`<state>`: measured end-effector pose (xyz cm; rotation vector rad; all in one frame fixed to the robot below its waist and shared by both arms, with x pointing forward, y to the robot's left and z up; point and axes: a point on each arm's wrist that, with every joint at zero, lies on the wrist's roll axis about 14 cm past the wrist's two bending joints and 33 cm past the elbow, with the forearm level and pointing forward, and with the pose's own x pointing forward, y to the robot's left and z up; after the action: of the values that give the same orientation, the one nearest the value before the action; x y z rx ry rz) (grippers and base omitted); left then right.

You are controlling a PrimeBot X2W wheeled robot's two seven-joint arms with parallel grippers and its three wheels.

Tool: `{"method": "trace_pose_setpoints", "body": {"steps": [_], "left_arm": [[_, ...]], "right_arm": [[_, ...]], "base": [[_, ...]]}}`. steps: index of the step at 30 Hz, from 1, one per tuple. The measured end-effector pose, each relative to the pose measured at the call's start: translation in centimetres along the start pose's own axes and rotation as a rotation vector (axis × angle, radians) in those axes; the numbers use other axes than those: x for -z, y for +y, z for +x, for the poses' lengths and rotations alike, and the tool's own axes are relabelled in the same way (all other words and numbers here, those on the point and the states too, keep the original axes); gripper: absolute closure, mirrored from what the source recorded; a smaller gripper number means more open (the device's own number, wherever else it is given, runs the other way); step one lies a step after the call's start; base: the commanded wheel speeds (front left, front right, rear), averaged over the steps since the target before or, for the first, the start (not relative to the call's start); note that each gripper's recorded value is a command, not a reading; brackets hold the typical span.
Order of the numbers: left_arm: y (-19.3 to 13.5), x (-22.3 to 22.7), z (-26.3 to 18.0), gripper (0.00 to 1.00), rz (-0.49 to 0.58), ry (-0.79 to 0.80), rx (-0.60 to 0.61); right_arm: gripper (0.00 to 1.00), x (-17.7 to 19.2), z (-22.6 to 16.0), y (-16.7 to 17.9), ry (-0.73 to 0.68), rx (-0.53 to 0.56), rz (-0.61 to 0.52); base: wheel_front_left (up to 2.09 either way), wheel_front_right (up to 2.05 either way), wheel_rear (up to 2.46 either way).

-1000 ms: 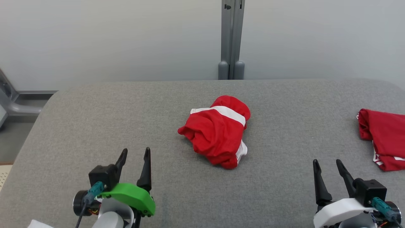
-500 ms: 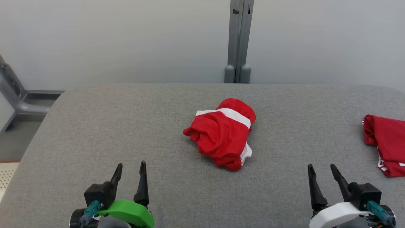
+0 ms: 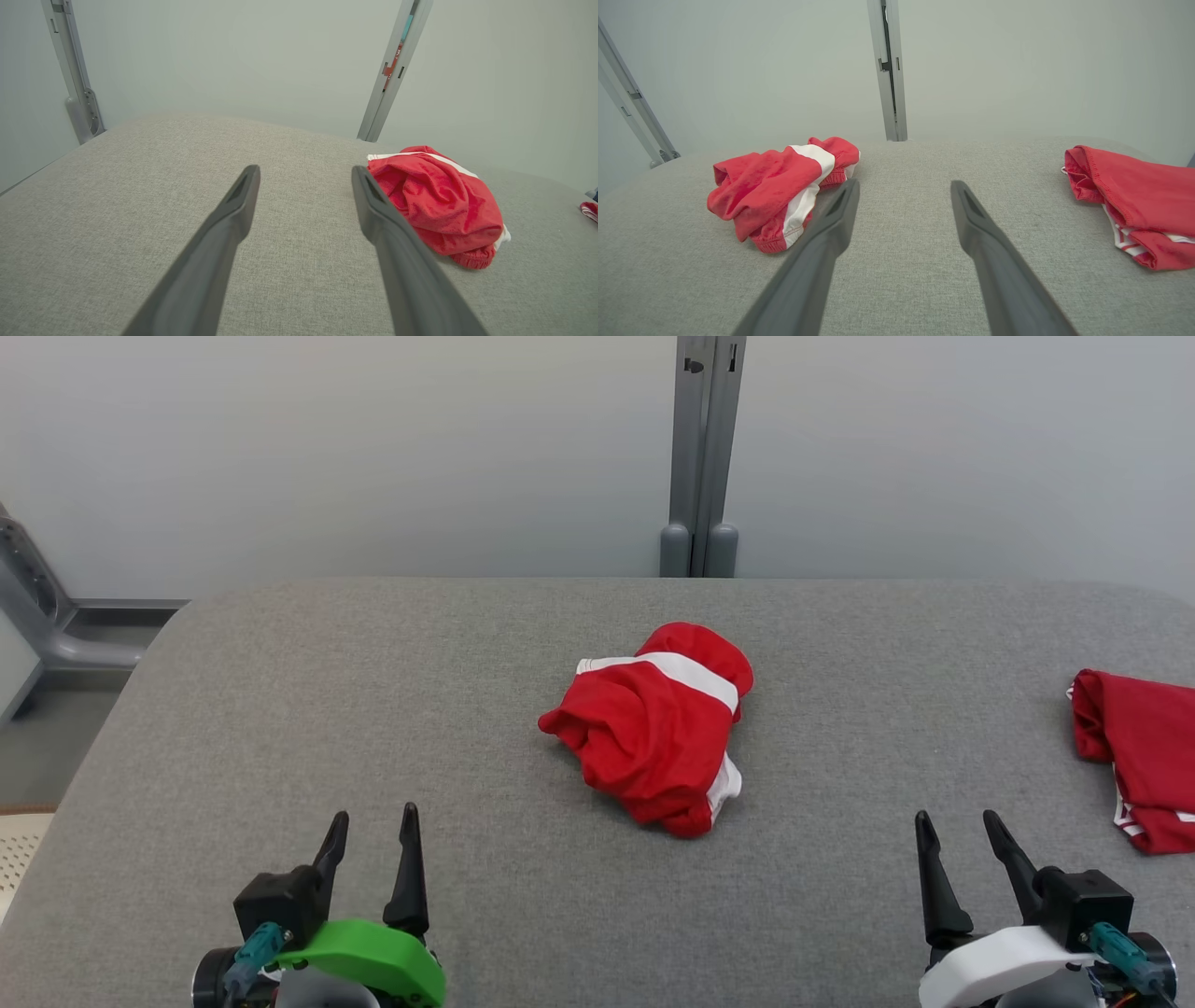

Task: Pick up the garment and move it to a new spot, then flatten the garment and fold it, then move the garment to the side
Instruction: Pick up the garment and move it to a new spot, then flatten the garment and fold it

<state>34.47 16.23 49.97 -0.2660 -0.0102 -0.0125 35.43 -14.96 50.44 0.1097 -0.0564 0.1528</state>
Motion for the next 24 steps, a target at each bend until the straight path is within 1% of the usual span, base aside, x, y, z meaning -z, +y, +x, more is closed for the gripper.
{"method": "trace_pose_setpoints", "body": {"steps": [16, 20, 24], "left_arm": [[1.0, 0.4, 0.1, 0.0, 0.016, 0.021, -0.02], [0.3, -0.3, 1.5, 0.0, 0.068, 0.028, 0.028], [-2.0, -1.9, 4.3, 0.0, 0.119, 0.02, 0.121]], "right_arm": [[0.0, 0.5, 0.4, -0.2, 0.017, 0.003, 0.001], [0.0, 0.7, 0.8, 0.0, 0.026, -0.002, 0.002], [0.0, 0.9, 1.0, -0.4, 0.035, 0.008, 0.002]], "base": [[0.0, 0.0, 0.0], [0.0, 0.0, 0.0], [0.0, 0.0, 0.0]]}}
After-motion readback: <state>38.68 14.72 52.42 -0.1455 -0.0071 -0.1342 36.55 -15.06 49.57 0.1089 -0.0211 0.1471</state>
